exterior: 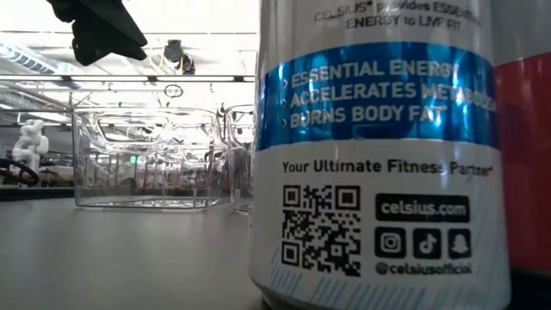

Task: Sort soda cans
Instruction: Put the left pink-white soda can into the center transparent bin

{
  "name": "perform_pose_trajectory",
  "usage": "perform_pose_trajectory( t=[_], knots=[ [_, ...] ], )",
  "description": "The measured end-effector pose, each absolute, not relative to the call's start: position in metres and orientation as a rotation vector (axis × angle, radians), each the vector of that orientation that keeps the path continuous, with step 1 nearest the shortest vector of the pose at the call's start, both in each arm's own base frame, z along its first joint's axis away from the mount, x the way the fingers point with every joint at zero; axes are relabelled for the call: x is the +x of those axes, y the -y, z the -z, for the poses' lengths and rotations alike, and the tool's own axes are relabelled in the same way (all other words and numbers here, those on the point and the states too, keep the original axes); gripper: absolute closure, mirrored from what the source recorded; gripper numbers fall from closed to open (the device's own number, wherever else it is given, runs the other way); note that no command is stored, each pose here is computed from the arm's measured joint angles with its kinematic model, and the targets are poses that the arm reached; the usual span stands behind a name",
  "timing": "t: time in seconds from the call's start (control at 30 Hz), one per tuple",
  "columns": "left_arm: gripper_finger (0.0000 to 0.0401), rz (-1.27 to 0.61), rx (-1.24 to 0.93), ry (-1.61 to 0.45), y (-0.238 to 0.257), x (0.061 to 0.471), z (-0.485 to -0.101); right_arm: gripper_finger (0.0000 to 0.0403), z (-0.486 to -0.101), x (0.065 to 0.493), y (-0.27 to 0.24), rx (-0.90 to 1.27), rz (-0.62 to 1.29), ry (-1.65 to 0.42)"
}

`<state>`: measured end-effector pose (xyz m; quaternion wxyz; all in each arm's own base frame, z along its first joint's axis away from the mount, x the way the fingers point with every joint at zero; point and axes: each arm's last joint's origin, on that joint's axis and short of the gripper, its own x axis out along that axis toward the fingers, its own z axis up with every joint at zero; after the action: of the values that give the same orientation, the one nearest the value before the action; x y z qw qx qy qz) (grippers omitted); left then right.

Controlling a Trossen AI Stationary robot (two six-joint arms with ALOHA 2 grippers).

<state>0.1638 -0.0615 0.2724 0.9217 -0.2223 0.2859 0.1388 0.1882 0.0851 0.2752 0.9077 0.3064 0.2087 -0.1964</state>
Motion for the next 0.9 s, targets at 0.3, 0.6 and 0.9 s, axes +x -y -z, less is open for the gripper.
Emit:
perform_pose_trajectory(
  t=[0.3, 0.6, 0.9],
  knots=[
    [0.028, -0.288, -0.455, -0.586, 0.061, 0.164, -0.272, 0.0402, -0.315, 0.197, -0.091, 0.56, 0.41, -0.519],
    [0.028, -0.29, -0.453, -0.584, 0.061, 0.164, -0.272, 0.0403, -0.369, 0.218, -0.107, 0.531, 0.479, -0.788],
    [0.028, -0.29, -0.452, -0.584, 0.061, 0.164, -0.272, 0.0403, -0.349, 0.234, -0.126, 0.58, 0.396, -1.156]
  ],
)
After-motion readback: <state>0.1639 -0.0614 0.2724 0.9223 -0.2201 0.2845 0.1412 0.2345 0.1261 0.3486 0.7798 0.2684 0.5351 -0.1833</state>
